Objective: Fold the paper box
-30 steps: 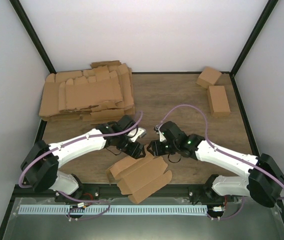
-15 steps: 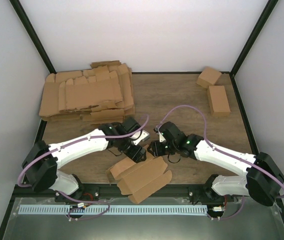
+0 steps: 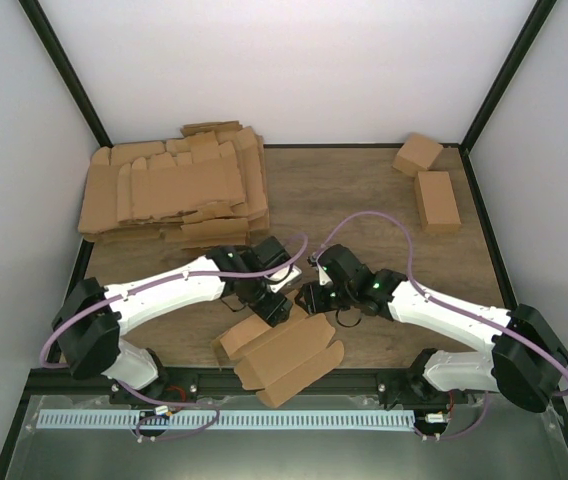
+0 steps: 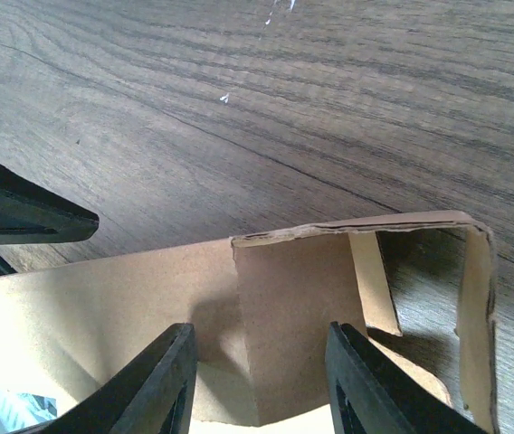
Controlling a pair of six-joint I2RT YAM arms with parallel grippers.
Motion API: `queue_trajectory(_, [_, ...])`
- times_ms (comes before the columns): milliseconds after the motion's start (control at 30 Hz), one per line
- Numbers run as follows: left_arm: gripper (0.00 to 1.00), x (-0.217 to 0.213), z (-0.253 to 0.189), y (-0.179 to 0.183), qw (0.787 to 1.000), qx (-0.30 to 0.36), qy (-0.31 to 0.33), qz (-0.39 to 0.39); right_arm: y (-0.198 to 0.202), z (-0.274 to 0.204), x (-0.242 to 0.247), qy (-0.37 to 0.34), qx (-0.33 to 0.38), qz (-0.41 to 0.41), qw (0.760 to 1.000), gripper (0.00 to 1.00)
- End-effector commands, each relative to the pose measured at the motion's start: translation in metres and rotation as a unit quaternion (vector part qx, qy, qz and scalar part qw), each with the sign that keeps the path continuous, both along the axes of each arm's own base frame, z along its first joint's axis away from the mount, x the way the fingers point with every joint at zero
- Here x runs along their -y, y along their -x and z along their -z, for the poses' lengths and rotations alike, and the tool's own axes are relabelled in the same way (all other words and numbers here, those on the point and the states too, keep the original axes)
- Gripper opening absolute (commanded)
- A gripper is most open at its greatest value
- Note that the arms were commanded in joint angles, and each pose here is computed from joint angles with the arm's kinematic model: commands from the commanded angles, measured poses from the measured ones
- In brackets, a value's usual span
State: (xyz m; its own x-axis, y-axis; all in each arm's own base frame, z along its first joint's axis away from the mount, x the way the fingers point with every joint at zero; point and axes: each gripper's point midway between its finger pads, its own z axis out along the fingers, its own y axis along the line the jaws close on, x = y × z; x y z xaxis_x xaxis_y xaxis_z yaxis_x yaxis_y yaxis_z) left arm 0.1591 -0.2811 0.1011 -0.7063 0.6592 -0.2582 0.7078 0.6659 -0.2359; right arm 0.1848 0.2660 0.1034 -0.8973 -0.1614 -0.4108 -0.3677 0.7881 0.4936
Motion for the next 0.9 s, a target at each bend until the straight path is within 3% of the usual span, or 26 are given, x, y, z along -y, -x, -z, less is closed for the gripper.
queue_trajectory(0, [0.73,-0.0009,0.0001,-0.0004,0.999,0.017,-0.026,0.012,-0.0039,-0.0001,-0.0005,-0.002,0.003,0.008,1.000,0.42])
queue_trajectory(167, [0.81,0.0003,0.0000,0.0038,0.999,0.024,-0.034,0.023,-0.0042,-0.0001,-0.0018,-0.004,0.002,0.008,1.000,0.41])
queue_trajectory(467, [0.84,-0.0038,0.0011,0.0006,0.996,0.054,-0.064,0.028,-0.0048,-0.0021,-0.0039,-0.008,0.002,0.006,1.000,0.41])
queue_trajectory(867, [0.74,0.0007,-0.0061,-0.0054,0.990,0.105,-0.081,0.037,-0.0071,-0.0065,-0.0026,-0.009,0.008,0.014,1.000,0.41])
